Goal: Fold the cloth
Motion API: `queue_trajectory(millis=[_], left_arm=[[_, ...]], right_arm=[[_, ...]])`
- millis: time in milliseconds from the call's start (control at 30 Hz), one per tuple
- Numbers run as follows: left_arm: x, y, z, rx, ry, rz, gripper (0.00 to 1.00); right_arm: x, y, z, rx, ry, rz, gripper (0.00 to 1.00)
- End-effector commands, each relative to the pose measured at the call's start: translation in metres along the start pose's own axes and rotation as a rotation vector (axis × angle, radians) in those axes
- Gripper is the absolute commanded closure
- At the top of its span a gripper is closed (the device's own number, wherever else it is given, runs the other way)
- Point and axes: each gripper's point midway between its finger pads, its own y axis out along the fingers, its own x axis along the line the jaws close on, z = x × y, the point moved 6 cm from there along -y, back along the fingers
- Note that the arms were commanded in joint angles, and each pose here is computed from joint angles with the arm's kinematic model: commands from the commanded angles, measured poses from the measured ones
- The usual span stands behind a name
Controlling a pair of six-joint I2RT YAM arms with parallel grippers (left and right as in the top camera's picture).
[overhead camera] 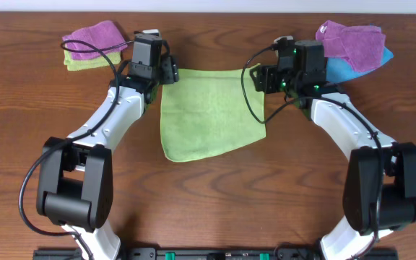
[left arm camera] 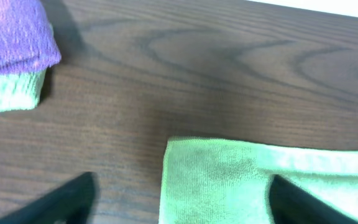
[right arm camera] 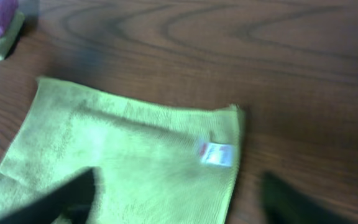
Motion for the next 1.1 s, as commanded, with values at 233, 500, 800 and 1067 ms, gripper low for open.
queue_trajectory(millis=[233, 500, 800, 1067], left_arm=[[0.007, -0.03, 0.006, 0.083, 0.013, -0.028, 0.05], [0.015, -0.128, 0.018, 0.213, -0.037, -0.041, 0.04], [0.024, -0.198, 0.076, 0.297, -0.057, -0.028, 0.0], [0.028, -0.172, 0.142, 0.35, -0.147, 0.075, 0.05]], right_arm=[[0.004, -0.026, -0.001, 0.145, -0.056, 0.017, 0.07], [0.013, -0.116, -0.002, 0.267, -0.171, 0.192, 0.18], [0.035, -0.2, 0.036, 0.251, -0.129, 0.21, 0.1], [0.03, -0.162, 0.113, 0.232, 0.016, 0.06, 0.01]])
